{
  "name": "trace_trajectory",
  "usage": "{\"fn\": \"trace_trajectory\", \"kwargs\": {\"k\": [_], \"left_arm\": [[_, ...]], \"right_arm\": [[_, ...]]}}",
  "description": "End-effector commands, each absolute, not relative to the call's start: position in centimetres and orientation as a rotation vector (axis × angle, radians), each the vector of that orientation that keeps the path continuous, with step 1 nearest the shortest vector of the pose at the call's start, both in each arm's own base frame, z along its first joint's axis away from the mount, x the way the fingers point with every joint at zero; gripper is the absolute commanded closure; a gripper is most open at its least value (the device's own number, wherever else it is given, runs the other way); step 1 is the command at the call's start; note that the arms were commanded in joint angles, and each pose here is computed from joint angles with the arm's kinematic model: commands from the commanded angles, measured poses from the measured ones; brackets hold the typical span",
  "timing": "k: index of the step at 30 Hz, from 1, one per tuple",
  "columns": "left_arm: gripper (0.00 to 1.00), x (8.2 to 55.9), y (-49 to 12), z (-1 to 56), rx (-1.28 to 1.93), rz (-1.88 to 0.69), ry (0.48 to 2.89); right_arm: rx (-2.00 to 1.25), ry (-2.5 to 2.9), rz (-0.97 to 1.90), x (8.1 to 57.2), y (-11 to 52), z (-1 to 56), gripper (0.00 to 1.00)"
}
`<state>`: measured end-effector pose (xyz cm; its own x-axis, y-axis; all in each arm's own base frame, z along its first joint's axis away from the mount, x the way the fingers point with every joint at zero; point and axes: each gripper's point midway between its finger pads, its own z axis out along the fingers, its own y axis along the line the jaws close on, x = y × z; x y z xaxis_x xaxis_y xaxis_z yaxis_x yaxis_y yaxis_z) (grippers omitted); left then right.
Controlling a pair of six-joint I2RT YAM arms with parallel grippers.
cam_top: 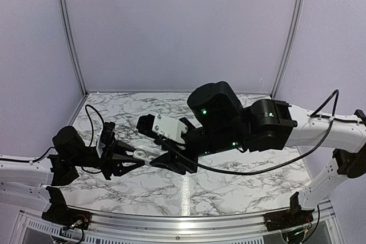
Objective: Insert the wireless bluetooth earbuds into the charging case
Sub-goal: Insert the right earbud into the right side groove of the charging case, then adjust the right earbud in the charging case.
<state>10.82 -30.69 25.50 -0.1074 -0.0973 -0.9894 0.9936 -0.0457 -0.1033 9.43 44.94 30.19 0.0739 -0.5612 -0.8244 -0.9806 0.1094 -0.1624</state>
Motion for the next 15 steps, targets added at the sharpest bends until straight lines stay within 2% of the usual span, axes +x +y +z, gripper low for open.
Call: {"fn": "trace_trajectory", "kwargs": {"k": [1,3,5,15], "left_arm": [[1.00,10.6,-30.8,27.6,1.111,-1.355,1.101],[1.00,10.6,-30.8,27.7,1.111,-1.356,1.100],[1.00,10.7,-30.8,27.8,1.107,-1.357,1.102],[1.00,10.7,-30.8,28.1,1.098,-1.360,1.101]], "right_arm": [[-1.460,1.519,0.699,9.8,44.5,34.2,0.29],[-1.469,1.532,0.694,10.0,44.5,33.4,0.21],[-1.486,1.550,0.688,10.3,44.5,32.4,0.17],[-1.569,1.583,0.700,9.9,45.3,29.0,0.17]]}}
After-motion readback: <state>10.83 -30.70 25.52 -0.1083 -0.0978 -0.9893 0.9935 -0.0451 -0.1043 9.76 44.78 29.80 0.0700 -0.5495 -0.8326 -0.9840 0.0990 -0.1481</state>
